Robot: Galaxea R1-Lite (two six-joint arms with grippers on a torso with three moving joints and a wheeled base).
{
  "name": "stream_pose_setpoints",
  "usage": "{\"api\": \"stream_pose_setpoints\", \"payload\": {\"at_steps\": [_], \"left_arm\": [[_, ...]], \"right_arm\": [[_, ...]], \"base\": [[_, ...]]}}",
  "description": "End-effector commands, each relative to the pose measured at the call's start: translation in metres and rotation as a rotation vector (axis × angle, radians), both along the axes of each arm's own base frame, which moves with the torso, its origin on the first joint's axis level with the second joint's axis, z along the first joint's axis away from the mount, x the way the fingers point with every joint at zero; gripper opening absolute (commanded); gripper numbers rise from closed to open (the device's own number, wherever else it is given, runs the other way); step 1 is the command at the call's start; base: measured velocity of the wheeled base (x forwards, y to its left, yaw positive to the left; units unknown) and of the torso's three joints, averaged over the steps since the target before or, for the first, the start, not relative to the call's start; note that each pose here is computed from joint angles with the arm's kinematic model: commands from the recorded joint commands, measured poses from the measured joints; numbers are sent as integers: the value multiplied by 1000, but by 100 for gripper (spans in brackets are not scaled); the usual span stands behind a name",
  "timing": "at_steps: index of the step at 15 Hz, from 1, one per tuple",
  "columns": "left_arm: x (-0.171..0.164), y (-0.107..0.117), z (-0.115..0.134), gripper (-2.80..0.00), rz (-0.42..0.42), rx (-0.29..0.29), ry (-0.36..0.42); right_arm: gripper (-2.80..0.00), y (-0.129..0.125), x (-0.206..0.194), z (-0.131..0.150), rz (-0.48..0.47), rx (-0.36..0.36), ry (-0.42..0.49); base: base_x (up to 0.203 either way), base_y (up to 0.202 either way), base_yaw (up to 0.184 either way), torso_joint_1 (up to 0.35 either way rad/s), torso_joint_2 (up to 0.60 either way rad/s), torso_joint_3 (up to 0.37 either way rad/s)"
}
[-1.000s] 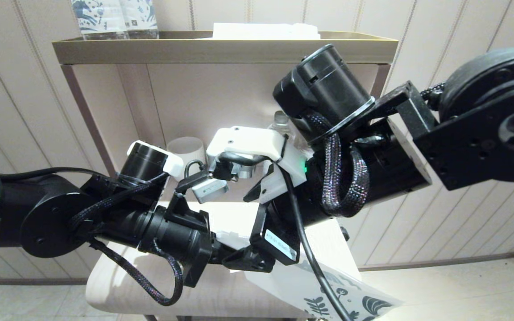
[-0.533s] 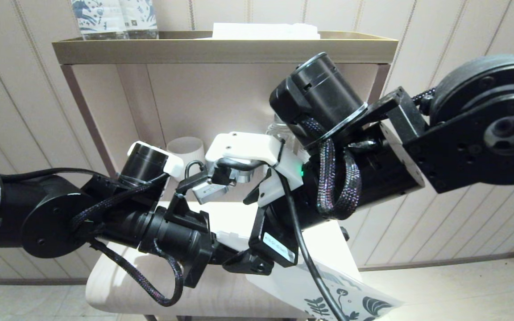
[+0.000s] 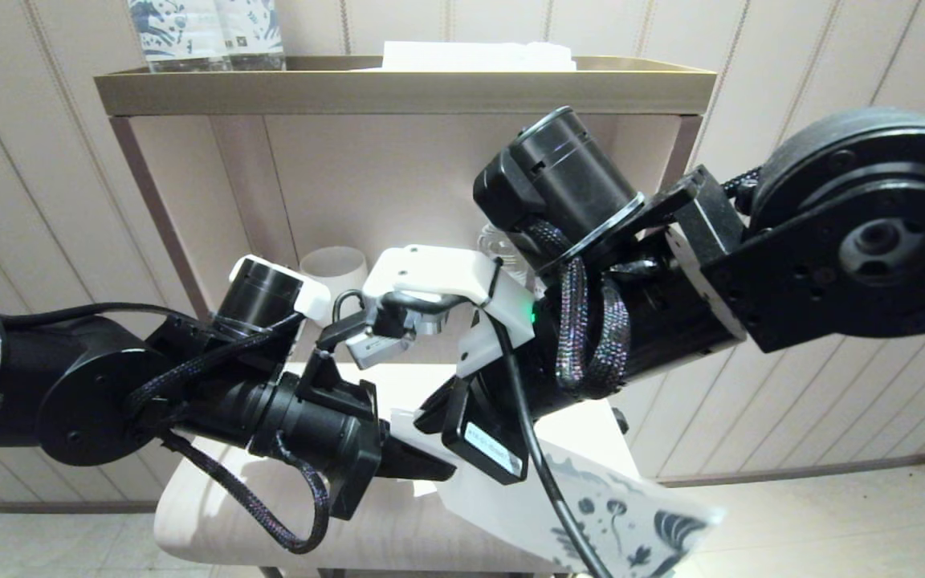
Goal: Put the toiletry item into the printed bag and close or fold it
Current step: Close the strorage bag and place it on the desk
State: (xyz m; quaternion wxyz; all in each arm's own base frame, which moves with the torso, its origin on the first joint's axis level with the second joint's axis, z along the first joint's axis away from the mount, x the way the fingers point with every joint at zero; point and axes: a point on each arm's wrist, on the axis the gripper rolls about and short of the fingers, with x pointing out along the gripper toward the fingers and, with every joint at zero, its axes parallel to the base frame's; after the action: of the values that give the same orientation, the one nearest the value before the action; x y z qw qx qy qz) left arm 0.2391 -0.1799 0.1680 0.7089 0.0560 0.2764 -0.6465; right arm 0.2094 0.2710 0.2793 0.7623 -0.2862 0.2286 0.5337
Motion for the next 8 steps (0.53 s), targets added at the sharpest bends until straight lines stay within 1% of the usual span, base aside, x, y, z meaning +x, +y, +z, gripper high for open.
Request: {"api": "stream_pose_setpoints", "payload": {"at_steps": [1,5,8], "left_arm": [[0,0,0,-280,-5,-2,1],[0,0,0,-280,-5,-2,1],[0,0,-1,-280,-5,-1,2]], "right_arm": [[-280,0,0,0,4,-3,1],[-280,-1,0,-3,1,-10,7],[-280,-9,-3,0,-9,-10,7]], "base": [[0,0,0,0,0,0],[0,0,0,0,0,0],[0,0,0,0,0,0]]}}
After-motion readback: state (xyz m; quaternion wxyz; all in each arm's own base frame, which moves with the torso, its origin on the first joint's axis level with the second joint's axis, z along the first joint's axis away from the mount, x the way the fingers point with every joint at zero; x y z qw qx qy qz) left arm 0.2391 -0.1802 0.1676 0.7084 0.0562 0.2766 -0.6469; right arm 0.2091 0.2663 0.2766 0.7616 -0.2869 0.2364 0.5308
